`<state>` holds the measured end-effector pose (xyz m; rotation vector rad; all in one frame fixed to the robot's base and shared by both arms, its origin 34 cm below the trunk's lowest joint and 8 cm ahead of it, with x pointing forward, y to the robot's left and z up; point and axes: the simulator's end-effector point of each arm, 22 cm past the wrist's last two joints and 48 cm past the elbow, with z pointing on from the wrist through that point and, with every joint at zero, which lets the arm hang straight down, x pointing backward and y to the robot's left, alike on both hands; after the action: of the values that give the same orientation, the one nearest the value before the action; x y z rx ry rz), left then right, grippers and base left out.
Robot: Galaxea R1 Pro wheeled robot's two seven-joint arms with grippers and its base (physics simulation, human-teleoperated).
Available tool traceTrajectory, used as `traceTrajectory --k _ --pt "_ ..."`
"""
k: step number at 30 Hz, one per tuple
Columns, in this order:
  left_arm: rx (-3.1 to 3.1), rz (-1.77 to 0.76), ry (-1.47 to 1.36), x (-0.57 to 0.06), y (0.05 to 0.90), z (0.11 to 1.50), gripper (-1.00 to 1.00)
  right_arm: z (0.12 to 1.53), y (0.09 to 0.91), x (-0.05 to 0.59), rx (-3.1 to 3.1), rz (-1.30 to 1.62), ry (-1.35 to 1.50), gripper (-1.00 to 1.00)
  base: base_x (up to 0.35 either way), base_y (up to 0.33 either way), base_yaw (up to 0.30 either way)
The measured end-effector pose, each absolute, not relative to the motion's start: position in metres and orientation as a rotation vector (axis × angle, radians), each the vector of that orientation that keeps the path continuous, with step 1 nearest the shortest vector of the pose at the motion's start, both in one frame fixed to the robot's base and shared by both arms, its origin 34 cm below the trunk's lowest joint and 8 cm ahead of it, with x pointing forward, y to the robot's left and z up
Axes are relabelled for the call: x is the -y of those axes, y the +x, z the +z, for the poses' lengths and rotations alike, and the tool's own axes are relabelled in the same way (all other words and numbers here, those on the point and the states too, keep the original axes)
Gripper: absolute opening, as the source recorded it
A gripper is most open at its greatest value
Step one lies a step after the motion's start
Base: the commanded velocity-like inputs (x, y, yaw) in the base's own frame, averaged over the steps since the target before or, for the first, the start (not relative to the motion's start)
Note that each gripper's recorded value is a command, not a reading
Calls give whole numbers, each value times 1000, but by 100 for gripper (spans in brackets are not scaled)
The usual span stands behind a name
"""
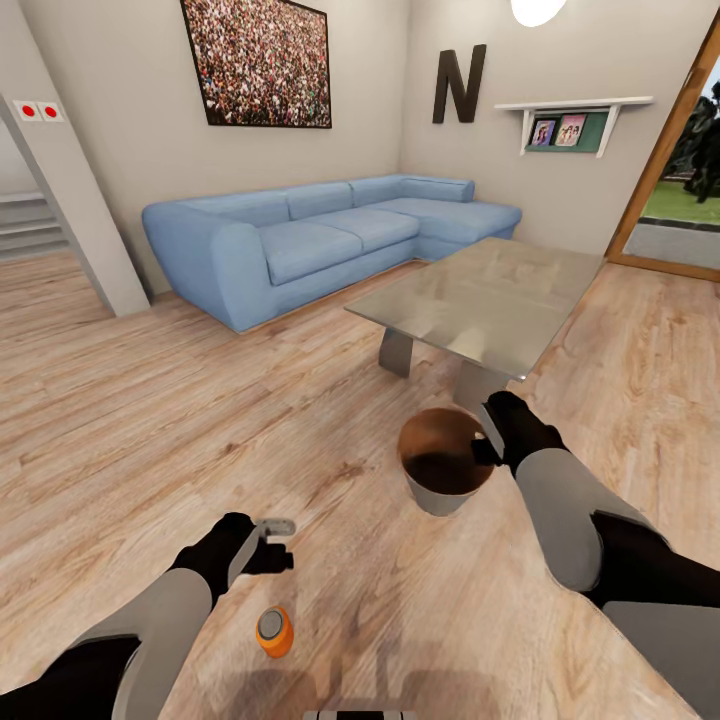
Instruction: Put the three can of soda from the living room inside the tash can in the kitchen.
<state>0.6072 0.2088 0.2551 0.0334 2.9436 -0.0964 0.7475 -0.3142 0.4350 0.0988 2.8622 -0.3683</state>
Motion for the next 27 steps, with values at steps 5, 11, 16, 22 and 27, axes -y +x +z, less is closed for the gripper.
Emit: traceTrajectory --k 5,11,16,22,27 --pt "-2943 -99 34 -207 607 249 100 424 744 321 -2896 -369 105 -100 0 0 0" --pt "-2963 -101 34 -206 601 236 100 409 741 329 -2921 -409 91 -100 0 0 0" --pt "-2983 -103 33 -206 596 225 100 393 739 324 -2946 -370 109 -100 0 0 0" --pt "-3006 -103 32 -206 590 212 100 378 736 329 -2967 -407 90 -100 0 0 0" --pt "-3026 -107 33 -204 584 201 100 363 733 326 -2989 -391 96 -100 0 0 0"
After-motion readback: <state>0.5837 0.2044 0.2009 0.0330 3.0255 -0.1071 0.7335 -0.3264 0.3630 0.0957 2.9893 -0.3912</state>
